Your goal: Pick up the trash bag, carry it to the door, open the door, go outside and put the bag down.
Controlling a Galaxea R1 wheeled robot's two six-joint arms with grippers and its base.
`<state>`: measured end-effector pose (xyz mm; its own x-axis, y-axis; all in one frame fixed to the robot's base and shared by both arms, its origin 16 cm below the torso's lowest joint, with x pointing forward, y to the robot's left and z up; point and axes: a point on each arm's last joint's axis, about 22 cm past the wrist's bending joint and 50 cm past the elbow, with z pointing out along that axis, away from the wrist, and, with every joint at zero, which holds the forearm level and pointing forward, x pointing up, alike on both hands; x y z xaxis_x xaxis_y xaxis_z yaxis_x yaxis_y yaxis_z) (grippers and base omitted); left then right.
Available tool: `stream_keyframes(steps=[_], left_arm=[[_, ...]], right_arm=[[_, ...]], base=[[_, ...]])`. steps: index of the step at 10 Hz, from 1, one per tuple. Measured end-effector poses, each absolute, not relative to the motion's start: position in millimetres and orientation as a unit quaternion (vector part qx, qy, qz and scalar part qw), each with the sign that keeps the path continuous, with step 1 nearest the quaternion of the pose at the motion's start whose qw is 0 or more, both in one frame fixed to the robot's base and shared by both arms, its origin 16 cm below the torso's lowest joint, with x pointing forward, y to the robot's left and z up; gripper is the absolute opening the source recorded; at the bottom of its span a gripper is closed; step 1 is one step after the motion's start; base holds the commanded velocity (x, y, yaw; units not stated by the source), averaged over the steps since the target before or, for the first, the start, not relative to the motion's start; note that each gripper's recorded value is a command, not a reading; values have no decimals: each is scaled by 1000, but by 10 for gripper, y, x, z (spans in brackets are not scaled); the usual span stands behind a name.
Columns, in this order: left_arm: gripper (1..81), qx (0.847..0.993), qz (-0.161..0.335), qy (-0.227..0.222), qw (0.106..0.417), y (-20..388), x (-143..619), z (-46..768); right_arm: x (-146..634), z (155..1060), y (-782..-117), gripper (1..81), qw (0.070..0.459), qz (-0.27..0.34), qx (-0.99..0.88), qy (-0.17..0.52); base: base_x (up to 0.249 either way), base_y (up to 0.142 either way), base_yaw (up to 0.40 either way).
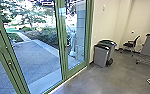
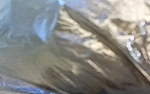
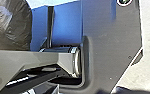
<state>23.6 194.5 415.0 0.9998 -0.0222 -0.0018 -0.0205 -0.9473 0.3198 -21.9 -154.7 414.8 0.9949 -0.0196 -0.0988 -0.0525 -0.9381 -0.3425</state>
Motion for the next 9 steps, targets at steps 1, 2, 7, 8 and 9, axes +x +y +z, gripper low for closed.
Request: stream_keyframes(steps=[1,2,7,8,9], left_arm=[[10,987,-3,-11,162,1950,238,4149],[10,987,-2,-11,162,1946,242,4150],[10,987,4,-10,160,1952,267,4148],[10,987,21,-9,156,1966,323,4142],[10,988,34,-12,153,1980,341,4139]], right_arm=[[-223,4150,-1534,811,176,48,-983,18],[-219,4151,-1525,811,176,47,-983,18],[-312,4152,-1527,811,176,51,-983,11],[-332,4152,-1528,811,176,51,-983,9],[-332,4153,-1524,811,176,51,-983,8]], base=[[173,0,0],[173,0,0],[173,0,0],[169,0,0],[169,0,0]])
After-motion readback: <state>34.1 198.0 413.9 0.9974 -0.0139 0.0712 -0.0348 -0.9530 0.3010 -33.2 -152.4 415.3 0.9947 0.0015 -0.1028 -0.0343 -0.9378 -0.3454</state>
